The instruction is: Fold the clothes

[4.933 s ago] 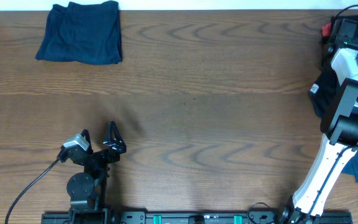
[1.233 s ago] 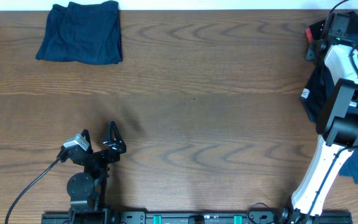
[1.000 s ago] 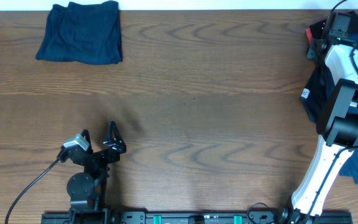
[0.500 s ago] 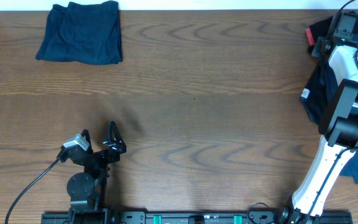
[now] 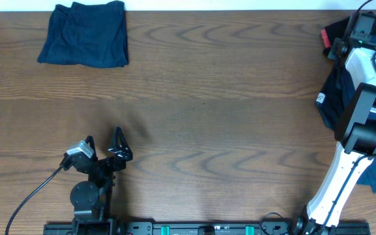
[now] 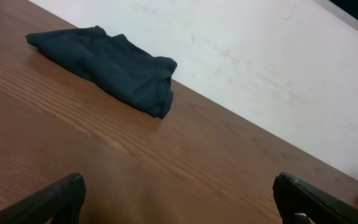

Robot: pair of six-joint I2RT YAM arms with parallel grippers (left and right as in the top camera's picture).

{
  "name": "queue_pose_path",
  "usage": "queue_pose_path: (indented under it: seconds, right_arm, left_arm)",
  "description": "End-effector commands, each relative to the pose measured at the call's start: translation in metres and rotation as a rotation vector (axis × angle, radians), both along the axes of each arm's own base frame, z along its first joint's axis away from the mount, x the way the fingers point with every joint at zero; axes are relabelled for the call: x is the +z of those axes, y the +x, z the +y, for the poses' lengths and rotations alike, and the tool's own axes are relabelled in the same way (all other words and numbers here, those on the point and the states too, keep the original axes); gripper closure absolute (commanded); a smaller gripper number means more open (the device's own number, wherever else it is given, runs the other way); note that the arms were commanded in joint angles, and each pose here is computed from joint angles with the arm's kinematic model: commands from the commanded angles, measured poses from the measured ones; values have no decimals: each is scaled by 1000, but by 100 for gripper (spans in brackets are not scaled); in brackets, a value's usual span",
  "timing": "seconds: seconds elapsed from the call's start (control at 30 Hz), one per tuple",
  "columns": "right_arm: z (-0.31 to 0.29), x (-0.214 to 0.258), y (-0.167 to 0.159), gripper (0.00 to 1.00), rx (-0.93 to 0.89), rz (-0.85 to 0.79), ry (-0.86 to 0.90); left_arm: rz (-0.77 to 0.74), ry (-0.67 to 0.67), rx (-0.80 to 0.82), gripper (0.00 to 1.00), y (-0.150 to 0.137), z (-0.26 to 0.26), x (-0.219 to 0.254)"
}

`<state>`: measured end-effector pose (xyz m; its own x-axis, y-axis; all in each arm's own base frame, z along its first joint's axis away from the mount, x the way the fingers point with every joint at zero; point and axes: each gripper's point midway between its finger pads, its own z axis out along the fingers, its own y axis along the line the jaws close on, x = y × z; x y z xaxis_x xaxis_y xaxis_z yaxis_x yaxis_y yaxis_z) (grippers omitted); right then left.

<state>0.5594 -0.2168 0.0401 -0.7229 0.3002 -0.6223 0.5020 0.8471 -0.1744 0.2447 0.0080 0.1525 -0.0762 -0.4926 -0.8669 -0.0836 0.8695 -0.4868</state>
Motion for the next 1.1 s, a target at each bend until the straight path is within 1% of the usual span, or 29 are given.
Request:
queue_pose_path:
  seconds: [0.0,0.17,0.2,0.33,0.5,0.63,0.7,0.87,1.07]
  right_arm:
    - [-9,-19,-7,58,-27,39,-8]
    - [-10,-23,-7,60,-28,40,-8]
    - [-10,-22,-6,62,-29,35,-9]
    - [-11,-16,-4,81,-29,31,-11]
    - [-15,-11,-5,98,-54,35,-26]
    - [-16,-9,-7,100,-59,44,-27]
    - [-17,-4,-8,99,-84,33,-26]
    - [-18,22,-6,99,-113,-27,-24]
    - [-22,54,-12,99,-132,-49,-56]
  left_arm:
    - [47,0,24,2,-1,4,-16]
    - [47,0,24,2,-1,4,-16]
    - [47,0,24,2,-1,4,-16]
    - [47,0,24,2,-1,4,-16]
    - [47,0,24,2,-1,4,-16]
    - [47,0,24,2,-1,4,-16]
    - [48,0,24,2,-1,4,-16]
    - [48,0,24,2,-1,4,-16]
    - [48,0,24,2,-1,4,-16]
